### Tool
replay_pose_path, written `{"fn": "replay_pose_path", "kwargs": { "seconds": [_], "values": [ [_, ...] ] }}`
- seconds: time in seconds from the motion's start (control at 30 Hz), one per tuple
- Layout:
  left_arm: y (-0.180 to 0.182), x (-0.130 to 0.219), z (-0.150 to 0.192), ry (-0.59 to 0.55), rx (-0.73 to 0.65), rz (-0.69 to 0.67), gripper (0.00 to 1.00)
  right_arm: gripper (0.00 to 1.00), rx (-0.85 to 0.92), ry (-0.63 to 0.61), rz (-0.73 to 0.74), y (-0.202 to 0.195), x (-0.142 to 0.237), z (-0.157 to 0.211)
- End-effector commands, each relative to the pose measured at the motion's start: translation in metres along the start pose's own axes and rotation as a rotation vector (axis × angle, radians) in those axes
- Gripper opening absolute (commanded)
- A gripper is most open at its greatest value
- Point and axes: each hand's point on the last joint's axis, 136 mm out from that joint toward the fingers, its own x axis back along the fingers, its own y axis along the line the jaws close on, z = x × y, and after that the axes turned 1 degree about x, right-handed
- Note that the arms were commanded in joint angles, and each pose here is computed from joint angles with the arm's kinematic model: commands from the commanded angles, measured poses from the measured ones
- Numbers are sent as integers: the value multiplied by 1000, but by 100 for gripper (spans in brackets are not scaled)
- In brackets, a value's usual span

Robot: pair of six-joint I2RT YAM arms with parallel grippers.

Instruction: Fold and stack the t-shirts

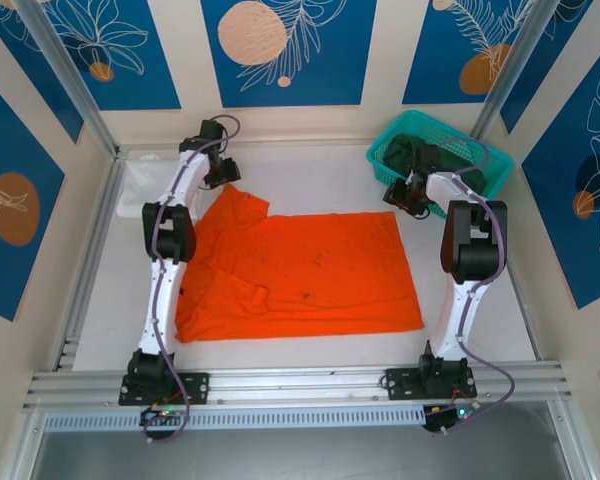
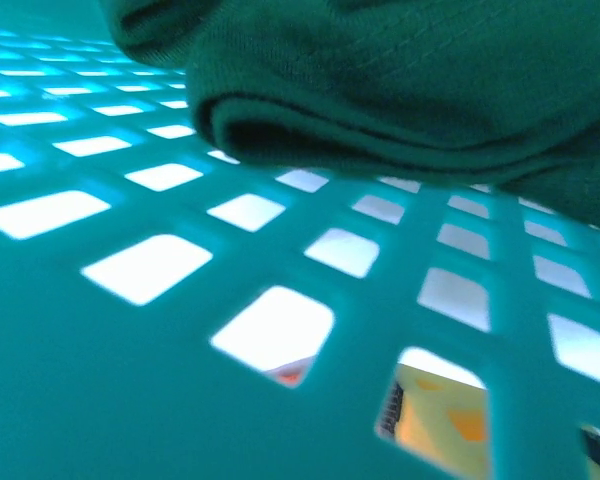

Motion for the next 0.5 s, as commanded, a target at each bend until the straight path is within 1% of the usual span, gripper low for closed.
{"fn": "replay_pose_path", "kwargs": {
  "seconds": [0.0, 0.07, 0.17, 0.3, 0.4, 0.47],
  "values": [
    [-7, -14, 13, 52, -5, 48, 38, 46, -14, 29, -11, -1, 1, 12],
    [-8, -14, 13, 49, -11, 47, 33, 47, -9, 14, -14, -1, 4, 10],
    [-8, -14, 12, 49, -12, 49, 31, 48, 22, -28, -30, 4, 11, 5],
    [-12, -10, 15, 56, -24, 61, 25, 51, 77, -98, -71, 15, 24, 1],
    [-13, -6, 16, 55, -35, 61, 25, 52, 97, -135, -84, 18, 33, 1],
    [-14, -3, 15, 52, -45, 60, 26, 53, 94, -135, -83, 17, 36, 3]
  ]
}}
